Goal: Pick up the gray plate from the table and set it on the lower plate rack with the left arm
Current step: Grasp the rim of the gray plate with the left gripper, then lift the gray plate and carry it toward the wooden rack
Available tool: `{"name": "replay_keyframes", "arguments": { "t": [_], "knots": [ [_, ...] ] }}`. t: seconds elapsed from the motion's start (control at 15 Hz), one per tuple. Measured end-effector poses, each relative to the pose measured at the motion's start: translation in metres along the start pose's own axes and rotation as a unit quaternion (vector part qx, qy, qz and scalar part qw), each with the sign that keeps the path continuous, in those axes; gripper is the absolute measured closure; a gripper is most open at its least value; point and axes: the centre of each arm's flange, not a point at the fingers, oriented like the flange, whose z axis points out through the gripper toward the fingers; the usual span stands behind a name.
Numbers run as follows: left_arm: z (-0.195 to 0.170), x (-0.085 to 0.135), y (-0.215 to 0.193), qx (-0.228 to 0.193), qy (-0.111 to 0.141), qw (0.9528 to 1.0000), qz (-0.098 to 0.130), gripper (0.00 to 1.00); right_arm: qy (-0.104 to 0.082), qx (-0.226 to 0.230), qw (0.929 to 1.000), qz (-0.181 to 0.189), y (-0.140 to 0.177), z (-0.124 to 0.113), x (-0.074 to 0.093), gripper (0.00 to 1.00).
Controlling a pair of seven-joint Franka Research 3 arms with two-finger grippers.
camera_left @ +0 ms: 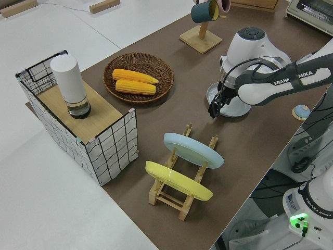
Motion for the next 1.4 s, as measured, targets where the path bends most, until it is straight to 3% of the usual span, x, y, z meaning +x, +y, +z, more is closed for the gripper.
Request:
{"name": "replay_keyframes", "arguments": {
  "t": [0.2, 0.27, 0.6, 1.07, 1.4],
  "knots": [
    [0.004, 0.000, 0.000, 0.000, -0.003, 1.0000, 0.000, 0.02, 0.000, 0.000, 1.0000, 0.000, 0.000, 0.000, 0.000, 0.01],
    [0.004, 0.000, 0.000, 0.000, -0.003, 1.0000, 0.000, 0.12, 0.000, 0.000, 1.0000, 0.000, 0.000, 0.000, 0.000, 0.01],
    [0.003, 0.001, 0.000, -0.001, 0.000, 1.0000, -0.001, 0.89, 0.000, 0.000, 1.0000, 0.000, 0.000, 0.000, 0.000, 0.01],
    [-0.010, 0.011, 0.002, -0.003, 0.012, 0.9999, -0.001, 0.96, 0.000, 0.000, 1.0000, 0.000, 0.000, 0.000, 0.000, 0.01],
    [-0.094, 0.042, 0.006, -0.013, -0.031, 0.9994, 0.002, 0.97, 0.000, 0.000, 1.0000, 0.000, 0.000, 0.000, 0.000, 0.01]
  ]
}}
